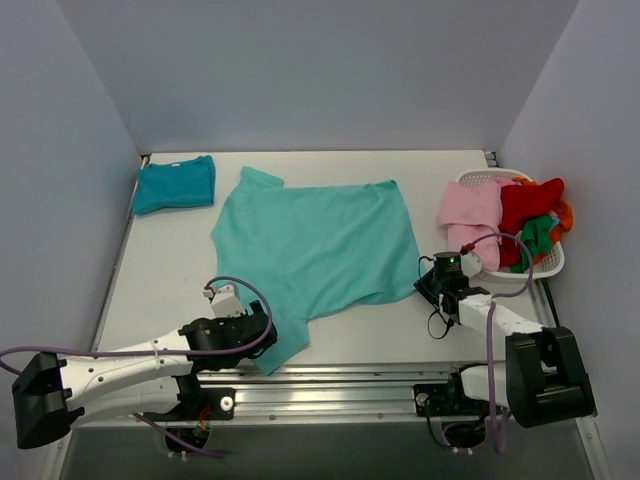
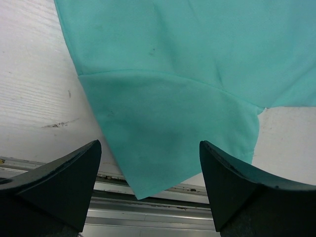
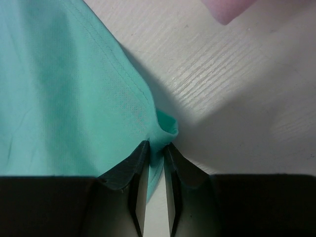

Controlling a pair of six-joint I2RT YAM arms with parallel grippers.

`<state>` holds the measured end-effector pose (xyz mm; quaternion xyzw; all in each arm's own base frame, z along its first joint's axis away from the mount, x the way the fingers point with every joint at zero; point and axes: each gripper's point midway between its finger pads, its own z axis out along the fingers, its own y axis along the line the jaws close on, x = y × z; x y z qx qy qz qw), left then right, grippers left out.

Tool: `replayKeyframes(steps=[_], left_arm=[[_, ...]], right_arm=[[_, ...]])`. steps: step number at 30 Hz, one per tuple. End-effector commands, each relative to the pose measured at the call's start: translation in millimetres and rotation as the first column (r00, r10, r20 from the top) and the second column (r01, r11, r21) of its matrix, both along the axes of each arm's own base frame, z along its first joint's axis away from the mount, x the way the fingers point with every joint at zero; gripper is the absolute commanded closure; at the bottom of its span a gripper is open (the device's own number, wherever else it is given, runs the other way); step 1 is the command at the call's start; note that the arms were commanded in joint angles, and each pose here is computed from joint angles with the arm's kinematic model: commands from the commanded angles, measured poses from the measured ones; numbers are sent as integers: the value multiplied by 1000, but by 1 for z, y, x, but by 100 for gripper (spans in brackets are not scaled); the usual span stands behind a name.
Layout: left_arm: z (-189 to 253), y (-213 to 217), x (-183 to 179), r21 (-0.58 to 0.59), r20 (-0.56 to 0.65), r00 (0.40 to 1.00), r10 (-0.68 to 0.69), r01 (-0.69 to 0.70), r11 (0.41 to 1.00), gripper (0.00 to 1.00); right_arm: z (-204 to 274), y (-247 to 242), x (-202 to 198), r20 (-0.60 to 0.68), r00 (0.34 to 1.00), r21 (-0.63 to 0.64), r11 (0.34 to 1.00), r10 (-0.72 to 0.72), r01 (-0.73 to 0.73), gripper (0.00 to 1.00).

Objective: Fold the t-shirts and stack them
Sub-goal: Flatten the tshirt out

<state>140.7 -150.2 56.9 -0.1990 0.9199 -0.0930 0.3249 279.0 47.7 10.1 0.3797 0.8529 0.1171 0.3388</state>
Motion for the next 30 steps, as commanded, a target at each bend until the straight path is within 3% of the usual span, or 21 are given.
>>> replayKeyframes(steps=[1,7,11,15,22,26,30], left_arm=[[4,-12,0,-67,11,1000,29,-29,997,11],[13,-31,-10,-94,9,999,-35,36,995,16],[19,-31,-25,-46,-12,998,-59,58,997,17],[-2,-23,-46,27,-86,994,-63,66,997,17],[-54,-6,-82,-69,-154,988,27,-39,997,21],[-62,-11,-75,-191,-124,991,57,-80,978,21],[-57,-11,-63,-184,-63,993,96,-106,977,20]], right_arm=[[-3,1,-2,-3,1000,3,1000,22,-22,86],[-3,1,-2,-2,1000,5,1000,24,-24,87],[-3,0,-2,-2,1000,5,1000,17,-17,87],[-3,-1,-2,-2,1000,7,1000,17,-17,87],[-4,0,-3,-5,1000,13,1000,21,-21,87],[-5,0,-3,-6,1000,12,1000,23,-23,87],[-5,0,-2,-5,1000,13,1000,28,-28,87]])
